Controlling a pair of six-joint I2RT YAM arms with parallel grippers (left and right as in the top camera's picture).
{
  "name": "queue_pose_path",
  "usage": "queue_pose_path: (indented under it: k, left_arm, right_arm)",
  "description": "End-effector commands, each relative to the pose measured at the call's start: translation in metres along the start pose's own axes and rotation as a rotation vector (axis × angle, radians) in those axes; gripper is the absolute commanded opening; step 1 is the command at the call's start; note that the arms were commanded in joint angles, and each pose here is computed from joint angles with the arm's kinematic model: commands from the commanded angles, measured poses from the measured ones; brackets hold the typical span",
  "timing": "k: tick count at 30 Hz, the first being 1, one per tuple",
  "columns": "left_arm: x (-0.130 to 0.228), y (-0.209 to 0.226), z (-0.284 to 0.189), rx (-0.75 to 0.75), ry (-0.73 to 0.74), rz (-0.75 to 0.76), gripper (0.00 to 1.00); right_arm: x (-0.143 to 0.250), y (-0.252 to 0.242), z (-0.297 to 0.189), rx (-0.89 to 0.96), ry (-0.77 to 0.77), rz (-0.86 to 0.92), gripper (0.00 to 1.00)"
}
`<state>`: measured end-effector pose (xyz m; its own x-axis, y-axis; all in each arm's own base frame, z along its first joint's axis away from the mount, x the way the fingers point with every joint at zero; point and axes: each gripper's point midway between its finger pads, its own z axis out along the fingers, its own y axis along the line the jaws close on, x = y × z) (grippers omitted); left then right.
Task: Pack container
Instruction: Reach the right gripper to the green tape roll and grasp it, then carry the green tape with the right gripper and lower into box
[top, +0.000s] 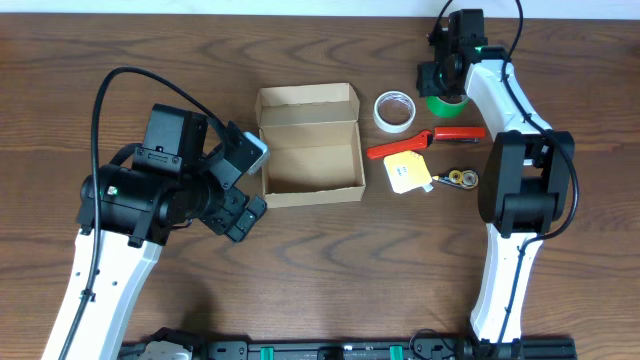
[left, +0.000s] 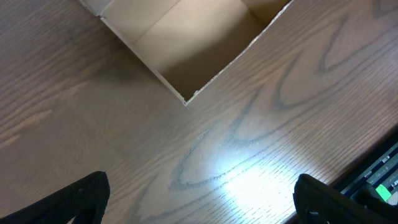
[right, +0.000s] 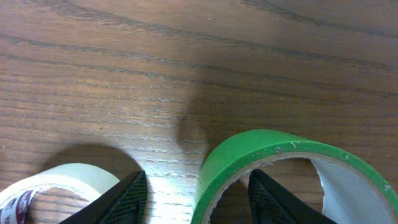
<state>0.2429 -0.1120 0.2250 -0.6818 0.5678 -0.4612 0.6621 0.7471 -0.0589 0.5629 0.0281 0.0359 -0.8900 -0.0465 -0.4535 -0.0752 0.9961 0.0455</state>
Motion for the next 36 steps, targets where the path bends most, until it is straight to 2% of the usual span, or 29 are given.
queue_pose_path:
  k: [1,4,6,11,12,16,20,26,31,36]
  left_arm:
    - [-0.002,0.001,-0.003,-0.006,-0.007,0.02,0.95]
    - [-0.002,0.001,-0.003,-0.006,-0.007,0.02,0.95]
    - [-0.002,0.001,-0.003,-0.006,-0.007,0.02,0.95]
    - [-0.002,0.001,-0.003,-0.006,-0.007,0.02,0.95]
    - [-0.002,0.001,-0.003,-0.006,-0.007,0.02,0.95]
    - [-0.002,0.001,-0.003,-0.006,-0.007,0.02,0.95]
    - [-0.002,0.001,-0.003,-0.006,-0.007,0.02,0.95]
    - [-0.002,0.001,-0.003,-0.006,-0.007,0.02,0.95]
    - [-0.002,0.001,-0.003,-0.006,-0.007,0.02,0.95]
    - [-0.002,0.001,-0.003,-0.006,-0.007,0.02,0.95]
  right_arm:
    - [0.0,-0.009,0.005,0.033,0.003,0.02,0.53]
    - [0.005,-0.013,0.008,0.052,0.018,0.021,0.52]
    - [0.007,-0.013,0.01,0.052,0.027,0.024,0.47]
    - [0.004,-0.013,0.01,0.053,0.013,0.063,0.29]
    - [0.004,-0.013,0.01,0.053,0.013,0.079,0.2]
    - [0.004,-0.011,0.01,0.051,0.015,0.077,0.03]
    - [-0.005,-0.005,-0.003,0.046,-0.003,0.07,0.01]
    - [-0.046,0.014,-0.065,0.011,-0.089,0.047,0.01]
    - [-0.072,0.066,-0.134,-0.097,-0.179,-0.018,0.01]
    - [-0.065,0.128,-0.19,-0.171,-0.208,-0.114,0.01]
